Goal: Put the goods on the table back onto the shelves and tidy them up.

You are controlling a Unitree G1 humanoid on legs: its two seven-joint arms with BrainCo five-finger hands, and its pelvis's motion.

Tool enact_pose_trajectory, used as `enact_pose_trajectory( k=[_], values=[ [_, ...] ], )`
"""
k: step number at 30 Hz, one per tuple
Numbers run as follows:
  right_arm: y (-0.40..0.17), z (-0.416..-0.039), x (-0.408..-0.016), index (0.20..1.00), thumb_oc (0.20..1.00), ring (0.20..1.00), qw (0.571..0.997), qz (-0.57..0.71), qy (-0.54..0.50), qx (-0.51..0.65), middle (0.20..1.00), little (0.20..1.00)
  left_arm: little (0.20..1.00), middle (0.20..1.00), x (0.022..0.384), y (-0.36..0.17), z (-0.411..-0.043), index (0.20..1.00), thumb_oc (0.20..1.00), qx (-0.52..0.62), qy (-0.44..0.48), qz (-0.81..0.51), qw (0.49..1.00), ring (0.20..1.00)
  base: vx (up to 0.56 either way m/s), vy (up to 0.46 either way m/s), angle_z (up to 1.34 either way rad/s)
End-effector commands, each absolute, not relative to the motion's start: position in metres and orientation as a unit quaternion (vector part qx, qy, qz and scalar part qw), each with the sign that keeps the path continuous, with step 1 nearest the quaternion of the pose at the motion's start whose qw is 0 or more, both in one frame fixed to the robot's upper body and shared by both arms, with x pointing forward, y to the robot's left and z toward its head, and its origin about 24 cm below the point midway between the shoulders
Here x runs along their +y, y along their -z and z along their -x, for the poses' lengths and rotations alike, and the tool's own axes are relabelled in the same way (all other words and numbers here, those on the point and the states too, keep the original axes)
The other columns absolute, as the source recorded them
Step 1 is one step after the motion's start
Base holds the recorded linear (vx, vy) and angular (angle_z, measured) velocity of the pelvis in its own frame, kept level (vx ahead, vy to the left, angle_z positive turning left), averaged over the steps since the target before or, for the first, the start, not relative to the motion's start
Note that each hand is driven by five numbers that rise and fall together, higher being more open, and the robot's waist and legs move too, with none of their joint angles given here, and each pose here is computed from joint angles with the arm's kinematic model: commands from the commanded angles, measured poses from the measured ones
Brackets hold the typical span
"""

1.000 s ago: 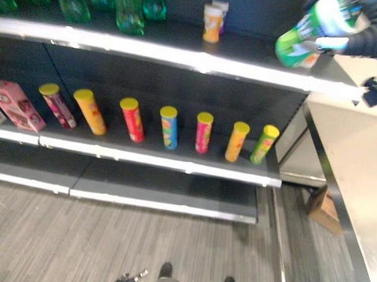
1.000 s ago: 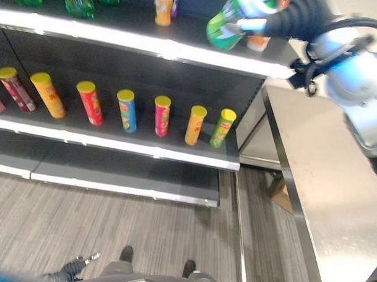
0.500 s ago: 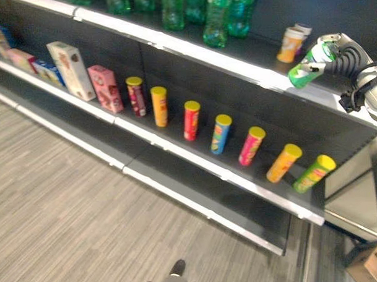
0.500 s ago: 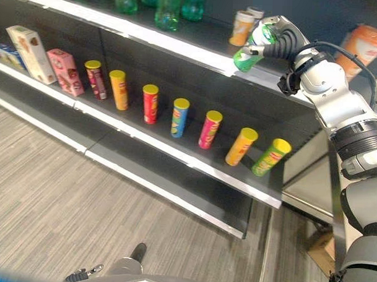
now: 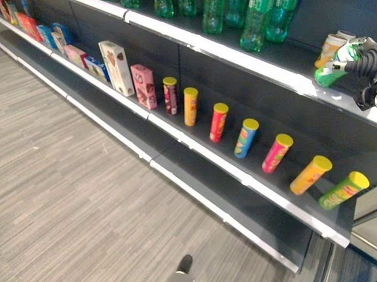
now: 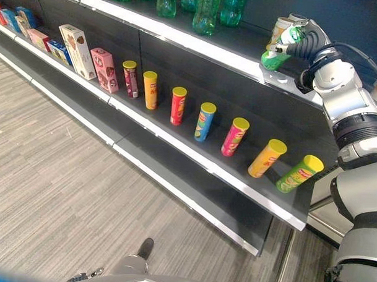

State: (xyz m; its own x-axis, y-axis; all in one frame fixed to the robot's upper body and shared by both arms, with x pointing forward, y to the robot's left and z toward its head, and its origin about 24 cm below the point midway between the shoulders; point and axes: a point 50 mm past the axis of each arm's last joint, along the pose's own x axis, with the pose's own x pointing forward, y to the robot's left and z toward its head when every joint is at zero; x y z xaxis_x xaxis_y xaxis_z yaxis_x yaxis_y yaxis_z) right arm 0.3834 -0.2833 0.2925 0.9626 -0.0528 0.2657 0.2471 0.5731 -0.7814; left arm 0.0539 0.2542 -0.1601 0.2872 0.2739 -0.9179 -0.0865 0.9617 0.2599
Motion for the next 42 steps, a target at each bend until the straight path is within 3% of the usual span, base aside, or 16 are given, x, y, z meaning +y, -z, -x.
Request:
enact_pose_trajectory(
  k=[1,14,22,30,42],
  values=[
    [-0.328,-0.386,-0.266,0.2,0.2,0.2,0.861,0.477,0.094,-0.15,0.2,0.2,1.0,1.0,0.274,0.15,-0.075,1.0,1.0,0.558,-0.126,-0.104,0.814,1.0,0.0,0.0,0.0],
    [-0.33,-0.393,-0.259,0.2,0.2,0.2,0.829,0.54,0.085,-0.121,0.2,0.2,1.0,1.0,0.272,0.152,-0.073,1.0,1.0,0.561,-0.127,-0.104,0.812,1.0,0.0,0.0,0.01],
    [-0.323,-0.395,-0.275,0.2,0.2,0.2,0.815,0.56,0.122,-0.082,0.2,0.2,1.0,1.0,0.271,0.152,-0.075,1.0,1.0,0.56,-0.118,-0.112,0.813,1.0,0.0,0.0,0.0],
    [-0.325,-0.39,-0.296,0.2,0.2,0.2,0.82,0.543,0.166,-0.064,0.2,0.2,1.0,1.0,0.272,0.152,-0.07,1.0,1.0,0.564,-0.124,-0.112,0.809,1.0,0.01,-0.004,0.04],
    [-0.332,-0.393,-0.279,0.2,0.2,0.2,0.826,0.539,0.14,-0.087,0.2,0.2,1.0,1.0,0.274,0.152,-0.067,1.0,1.0,0.566,-0.128,-0.109,0.807,1.0,0.0,0.0,0.0]
  ],
)
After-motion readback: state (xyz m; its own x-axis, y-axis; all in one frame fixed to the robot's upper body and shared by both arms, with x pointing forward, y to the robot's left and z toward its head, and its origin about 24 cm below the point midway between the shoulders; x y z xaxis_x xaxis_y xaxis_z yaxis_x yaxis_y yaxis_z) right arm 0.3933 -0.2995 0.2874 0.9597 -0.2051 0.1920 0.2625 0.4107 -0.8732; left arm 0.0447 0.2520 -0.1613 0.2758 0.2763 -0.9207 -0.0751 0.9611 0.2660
